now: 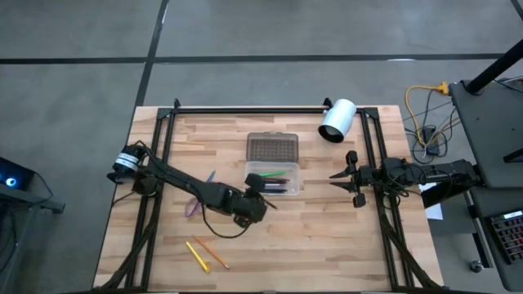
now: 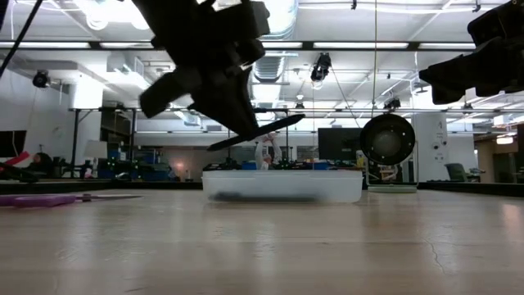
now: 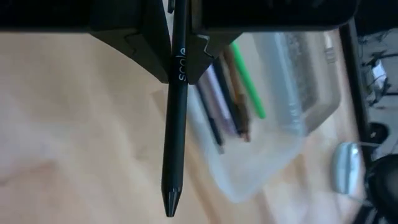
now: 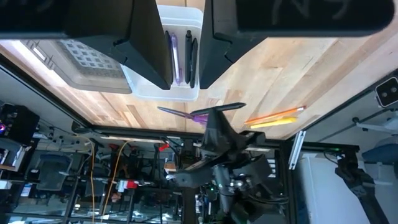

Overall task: Pick & place school supplies into a supply box
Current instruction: Put the black pen into the white and black supply box

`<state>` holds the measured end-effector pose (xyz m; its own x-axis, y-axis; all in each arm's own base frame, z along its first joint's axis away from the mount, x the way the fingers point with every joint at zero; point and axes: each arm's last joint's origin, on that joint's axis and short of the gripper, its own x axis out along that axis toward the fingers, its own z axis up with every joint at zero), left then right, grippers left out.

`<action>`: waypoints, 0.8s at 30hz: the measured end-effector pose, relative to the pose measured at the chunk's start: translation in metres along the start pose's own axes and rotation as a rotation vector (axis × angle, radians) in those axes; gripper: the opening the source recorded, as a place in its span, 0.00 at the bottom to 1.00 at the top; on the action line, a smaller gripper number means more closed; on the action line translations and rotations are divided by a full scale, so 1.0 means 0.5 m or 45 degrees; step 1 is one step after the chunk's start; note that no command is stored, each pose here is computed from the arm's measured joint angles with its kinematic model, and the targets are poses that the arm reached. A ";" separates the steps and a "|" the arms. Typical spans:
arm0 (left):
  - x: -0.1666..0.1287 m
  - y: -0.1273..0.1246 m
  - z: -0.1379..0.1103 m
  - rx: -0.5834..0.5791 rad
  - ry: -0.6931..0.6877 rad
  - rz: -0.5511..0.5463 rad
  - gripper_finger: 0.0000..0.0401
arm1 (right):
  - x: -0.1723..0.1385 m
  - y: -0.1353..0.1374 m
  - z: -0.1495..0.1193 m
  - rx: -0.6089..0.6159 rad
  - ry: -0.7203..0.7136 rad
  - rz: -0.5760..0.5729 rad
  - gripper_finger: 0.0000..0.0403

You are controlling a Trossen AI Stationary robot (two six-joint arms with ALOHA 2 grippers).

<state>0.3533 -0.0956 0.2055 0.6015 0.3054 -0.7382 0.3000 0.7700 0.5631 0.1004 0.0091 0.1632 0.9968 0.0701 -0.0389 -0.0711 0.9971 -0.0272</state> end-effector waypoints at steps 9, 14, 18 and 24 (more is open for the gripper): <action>0.015 0.042 -0.006 -0.040 0.009 0.063 0.03 | 0.000 0.000 0.000 0.000 0.000 0.000 0.18; 0.019 0.051 -0.002 -0.064 -0.031 0.090 0.04 | 0.000 0.000 0.000 0.000 0.000 0.000 0.20; 0.021 0.049 -0.002 -0.071 -0.055 0.096 0.03 | 0.000 0.000 0.000 0.000 0.000 0.000 0.20; 0.024 0.050 0.004 -0.064 -0.086 0.114 0.03 | 0.000 0.000 0.000 0.000 0.000 0.000 0.19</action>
<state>0.3695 -0.0735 0.2114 0.6731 0.3370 -0.6584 0.2068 0.7689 0.6050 0.1004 0.0090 0.1632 0.9968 0.0697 -0.0391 -0.0708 0.9971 -0.0272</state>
